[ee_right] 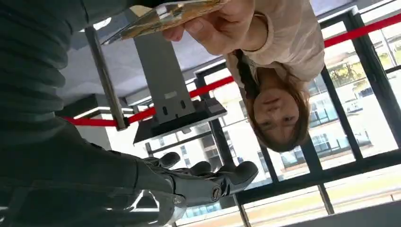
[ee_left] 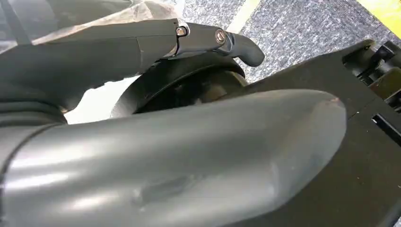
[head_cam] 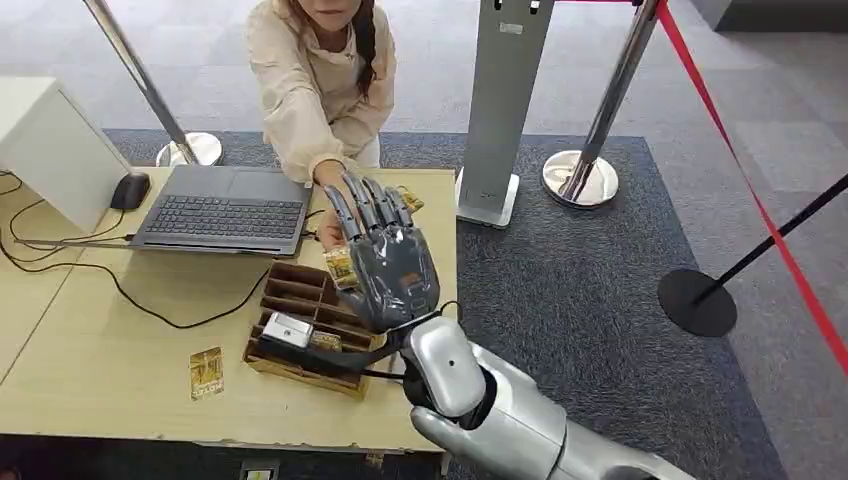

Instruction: Pass the card to the sensor for recognition and then transmit it.

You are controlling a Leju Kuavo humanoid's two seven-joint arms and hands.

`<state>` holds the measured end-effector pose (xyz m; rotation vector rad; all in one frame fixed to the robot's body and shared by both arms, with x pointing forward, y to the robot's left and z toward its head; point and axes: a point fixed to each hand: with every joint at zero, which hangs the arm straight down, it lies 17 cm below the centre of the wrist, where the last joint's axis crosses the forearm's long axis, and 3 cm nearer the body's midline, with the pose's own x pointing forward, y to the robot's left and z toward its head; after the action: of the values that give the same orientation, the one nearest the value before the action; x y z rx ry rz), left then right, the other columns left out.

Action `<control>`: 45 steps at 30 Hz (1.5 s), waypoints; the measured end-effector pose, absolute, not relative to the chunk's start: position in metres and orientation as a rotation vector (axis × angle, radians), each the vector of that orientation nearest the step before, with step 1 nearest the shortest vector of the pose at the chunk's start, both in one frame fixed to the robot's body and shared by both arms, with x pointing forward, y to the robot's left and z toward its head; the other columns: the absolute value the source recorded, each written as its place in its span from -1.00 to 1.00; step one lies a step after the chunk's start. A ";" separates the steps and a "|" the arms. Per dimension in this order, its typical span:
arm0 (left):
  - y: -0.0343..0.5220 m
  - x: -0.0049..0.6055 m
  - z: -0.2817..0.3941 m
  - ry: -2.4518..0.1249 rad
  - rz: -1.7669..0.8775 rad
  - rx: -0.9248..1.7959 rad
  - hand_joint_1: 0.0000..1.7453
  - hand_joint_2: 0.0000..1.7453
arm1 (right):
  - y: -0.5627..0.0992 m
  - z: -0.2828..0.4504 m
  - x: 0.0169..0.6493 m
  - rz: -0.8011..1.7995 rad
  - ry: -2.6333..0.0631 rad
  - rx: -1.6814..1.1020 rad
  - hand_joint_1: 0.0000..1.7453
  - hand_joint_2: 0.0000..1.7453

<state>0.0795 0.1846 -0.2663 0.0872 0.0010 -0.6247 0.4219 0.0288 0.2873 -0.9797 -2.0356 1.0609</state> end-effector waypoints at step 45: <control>0.183 0.078 -0.268 -0.030 -0.601 0.087 -1.00 -1.00 | -0.013 0.314 0.418 0.907 -2.084 -1.035 1.00 1.00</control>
<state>0.0783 0.1828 -0.2678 0.0873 -0.0299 -0.6013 0.4183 -0.0129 0.3144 -1.0355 -2.0835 0.9067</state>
